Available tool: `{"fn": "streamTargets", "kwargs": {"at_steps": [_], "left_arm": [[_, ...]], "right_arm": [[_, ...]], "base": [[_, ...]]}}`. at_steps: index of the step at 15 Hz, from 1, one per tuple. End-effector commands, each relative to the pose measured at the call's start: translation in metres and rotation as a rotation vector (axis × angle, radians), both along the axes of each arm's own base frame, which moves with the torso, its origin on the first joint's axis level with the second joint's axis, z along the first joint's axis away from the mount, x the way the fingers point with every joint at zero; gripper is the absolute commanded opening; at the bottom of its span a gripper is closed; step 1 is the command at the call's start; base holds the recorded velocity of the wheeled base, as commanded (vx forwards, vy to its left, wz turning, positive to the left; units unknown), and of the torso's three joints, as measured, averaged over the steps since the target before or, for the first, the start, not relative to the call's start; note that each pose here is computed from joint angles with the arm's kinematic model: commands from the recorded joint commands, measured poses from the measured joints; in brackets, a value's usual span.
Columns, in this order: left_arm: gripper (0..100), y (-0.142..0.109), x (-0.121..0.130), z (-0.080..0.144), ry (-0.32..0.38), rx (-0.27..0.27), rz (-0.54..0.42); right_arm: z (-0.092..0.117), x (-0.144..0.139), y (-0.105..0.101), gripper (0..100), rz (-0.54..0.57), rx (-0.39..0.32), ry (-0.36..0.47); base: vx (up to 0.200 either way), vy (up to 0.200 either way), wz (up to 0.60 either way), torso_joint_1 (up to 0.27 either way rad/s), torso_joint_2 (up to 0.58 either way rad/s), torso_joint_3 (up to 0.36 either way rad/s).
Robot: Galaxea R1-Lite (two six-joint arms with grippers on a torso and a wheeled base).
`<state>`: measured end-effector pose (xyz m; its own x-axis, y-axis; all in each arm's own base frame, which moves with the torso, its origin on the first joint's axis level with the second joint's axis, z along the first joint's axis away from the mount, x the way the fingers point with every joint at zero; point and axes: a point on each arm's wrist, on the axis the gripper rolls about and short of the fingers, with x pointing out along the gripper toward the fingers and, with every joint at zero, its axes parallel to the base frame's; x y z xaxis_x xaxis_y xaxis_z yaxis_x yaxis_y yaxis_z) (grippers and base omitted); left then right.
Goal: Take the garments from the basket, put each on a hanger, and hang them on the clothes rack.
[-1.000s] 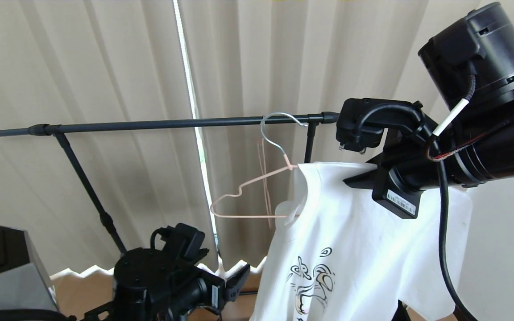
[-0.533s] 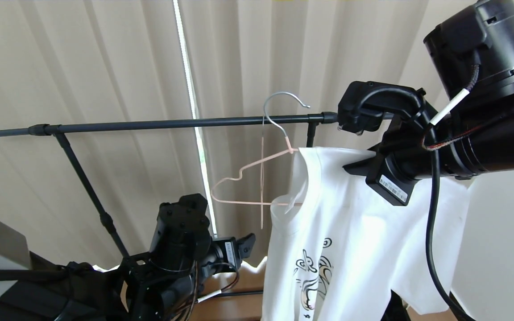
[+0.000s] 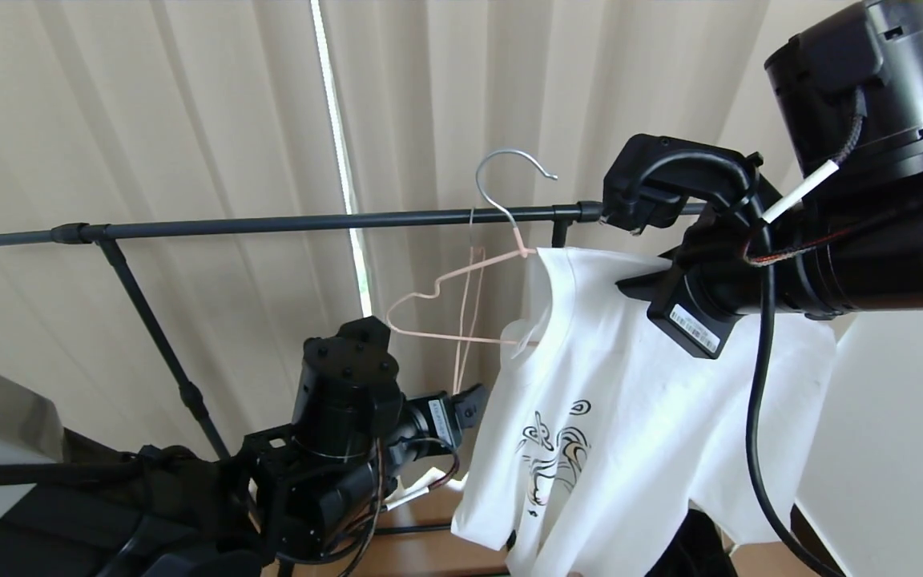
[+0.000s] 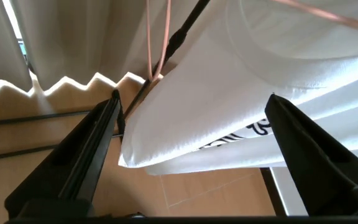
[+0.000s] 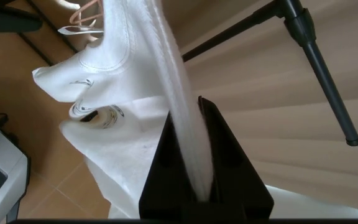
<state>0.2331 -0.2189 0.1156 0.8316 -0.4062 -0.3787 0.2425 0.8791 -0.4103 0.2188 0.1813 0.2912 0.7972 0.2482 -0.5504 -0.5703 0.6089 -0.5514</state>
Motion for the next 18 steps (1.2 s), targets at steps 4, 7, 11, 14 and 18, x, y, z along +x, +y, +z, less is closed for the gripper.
{"fn": "streamTargets", "kwargs": {"at_steps": [4,7,11,14,18], "left_arm": [[100,-0.025,0.014,-0.007,-0.020,0.006,0.038],[100,-0.033,0.012,-0.007,-0.027,0.000,0.021],[100,-0.044,0.010,-0.007,-0.040,0.001,0.013],[100,-0.051,0.011,-0.013,-0.041,0.018,0.022],[100,-0.053,0.009,-0.030,-0.033,0.102,0.021]], "right_arm": [[-0.001,-0.004,-0.002,0,-0.001,-0.005,-0.001],[0.000,-0.005,0.000,0,0.008,-0.003,-0.003],[0.001,-0.010,0.003,0,0.016,0.002,-0.006],[0.004,-0.015,0.003,0,0.029,0.010,-0.012],[0.011,-0.020,-0.002,0,0.029,0.028,-0.031]], "base": [[0.000,0.000,0.00,0.000,0.00,0.000],[0.000,0.000,0.00,0.000,0.00,0.000],[0.000,0.000,0.00,0.000,0.00,0.000],[0.000,0.000,0.00,0.000,0.00,0.000],[0.000,0.000,0.00,0.000,0.00,0.000]]}}
